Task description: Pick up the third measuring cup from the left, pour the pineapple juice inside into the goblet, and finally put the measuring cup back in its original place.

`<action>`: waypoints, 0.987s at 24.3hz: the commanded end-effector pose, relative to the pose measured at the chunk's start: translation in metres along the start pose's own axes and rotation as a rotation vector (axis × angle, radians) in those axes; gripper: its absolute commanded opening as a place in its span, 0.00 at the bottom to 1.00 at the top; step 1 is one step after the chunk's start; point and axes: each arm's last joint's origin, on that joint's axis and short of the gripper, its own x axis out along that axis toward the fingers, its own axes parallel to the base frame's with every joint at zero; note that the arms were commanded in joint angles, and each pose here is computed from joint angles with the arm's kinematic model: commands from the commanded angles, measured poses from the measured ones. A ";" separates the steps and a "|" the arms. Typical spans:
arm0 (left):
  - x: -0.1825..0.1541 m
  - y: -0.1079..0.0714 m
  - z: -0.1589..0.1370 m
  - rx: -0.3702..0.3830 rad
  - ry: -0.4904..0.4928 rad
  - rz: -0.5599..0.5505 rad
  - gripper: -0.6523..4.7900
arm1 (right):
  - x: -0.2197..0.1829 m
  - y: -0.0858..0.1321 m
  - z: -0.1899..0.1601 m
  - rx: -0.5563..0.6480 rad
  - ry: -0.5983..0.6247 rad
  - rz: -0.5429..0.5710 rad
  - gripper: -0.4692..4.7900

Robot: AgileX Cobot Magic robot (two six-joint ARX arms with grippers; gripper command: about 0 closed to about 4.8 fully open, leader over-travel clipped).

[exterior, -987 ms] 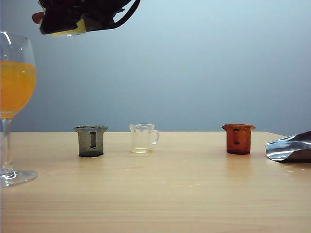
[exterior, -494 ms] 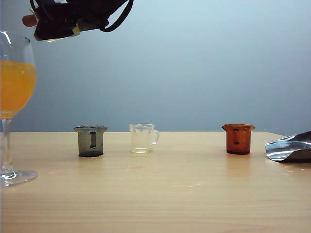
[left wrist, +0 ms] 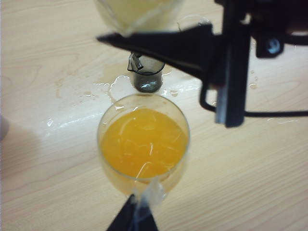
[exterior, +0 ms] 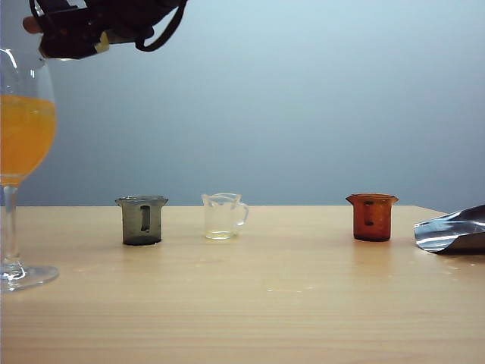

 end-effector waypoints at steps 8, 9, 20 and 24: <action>-0.002 0.000 0.002 0.001 -0.016 -0.002 0.11 | 0.001 -0.001 0.011 -0.097 -0.005 -0.009 0.55; -0.002 0.000 0.002 0.001 -0.016 -0.002 0.12 | 0.001 0.001 0.012 -0.106 -0.006 -0.006 0.55; -0.002 0.000 0.002 0.001 -0.016 -0.002 0.12 | -0.005 0.006 0.012 -0.208 0.061 0.057 0.55; -0.002 0.000 0.002 0.001 -0.016 -0.002 0.12 | -0.007 0.005 0.013 -0.229 0.070 0.069 0.55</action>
